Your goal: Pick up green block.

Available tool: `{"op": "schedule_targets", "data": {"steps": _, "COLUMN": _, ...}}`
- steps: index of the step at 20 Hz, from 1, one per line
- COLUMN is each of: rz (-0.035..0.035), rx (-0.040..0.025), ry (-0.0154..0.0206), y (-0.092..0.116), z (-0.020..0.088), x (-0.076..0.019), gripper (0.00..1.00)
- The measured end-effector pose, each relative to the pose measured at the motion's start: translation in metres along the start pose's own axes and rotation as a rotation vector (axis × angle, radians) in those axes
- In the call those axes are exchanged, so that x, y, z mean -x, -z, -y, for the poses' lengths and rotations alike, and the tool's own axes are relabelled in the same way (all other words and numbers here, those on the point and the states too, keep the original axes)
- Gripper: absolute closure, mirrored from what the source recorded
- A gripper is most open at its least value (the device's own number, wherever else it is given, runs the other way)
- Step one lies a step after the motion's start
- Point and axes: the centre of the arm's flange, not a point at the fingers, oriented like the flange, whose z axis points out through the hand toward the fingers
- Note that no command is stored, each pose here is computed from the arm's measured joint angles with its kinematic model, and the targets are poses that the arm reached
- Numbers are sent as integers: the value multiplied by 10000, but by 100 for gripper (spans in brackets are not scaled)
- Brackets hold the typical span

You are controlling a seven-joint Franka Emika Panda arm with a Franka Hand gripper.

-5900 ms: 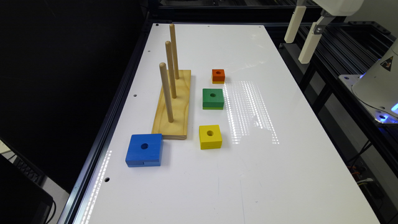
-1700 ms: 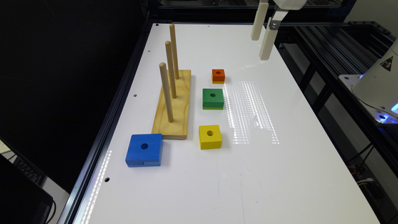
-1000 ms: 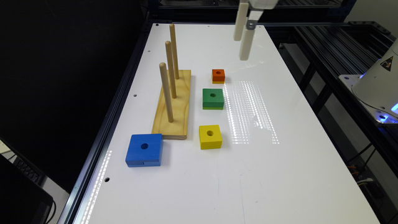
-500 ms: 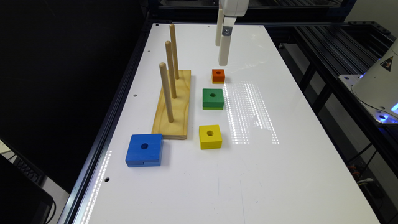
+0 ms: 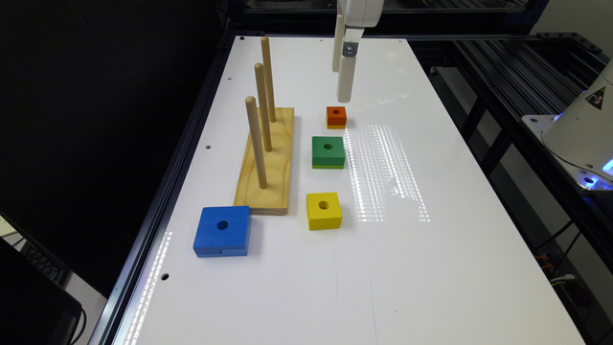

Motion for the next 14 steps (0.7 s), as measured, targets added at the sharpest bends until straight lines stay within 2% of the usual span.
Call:
{"op": "schedule_targets", "data": {"steps": 7, "rz": 21, "rx": 12, "ry": -1, "y": -133, "z": 14, "x": -23, "gripper": 0}}
{"op": "schedule_targets", "data": {"steps": 8, "rz": 44, "rx": 36, "ry": -2, "y": -153, "z": 10, "x": -20, "gripper": 0}}
{"op": "schedule_targets", "data": {"steps": 11, "rz": 89, "rx": 70, "ry": -7, "y": -297, "z": 13, "x": -33, "gripper": 0}}
{"op": "schedule_targets", "data": {"steps": 14, "rz": 91, "rx": 59, "ry": -8, "y": -470, "z": 25, "x": -56, "gripper": 0}}
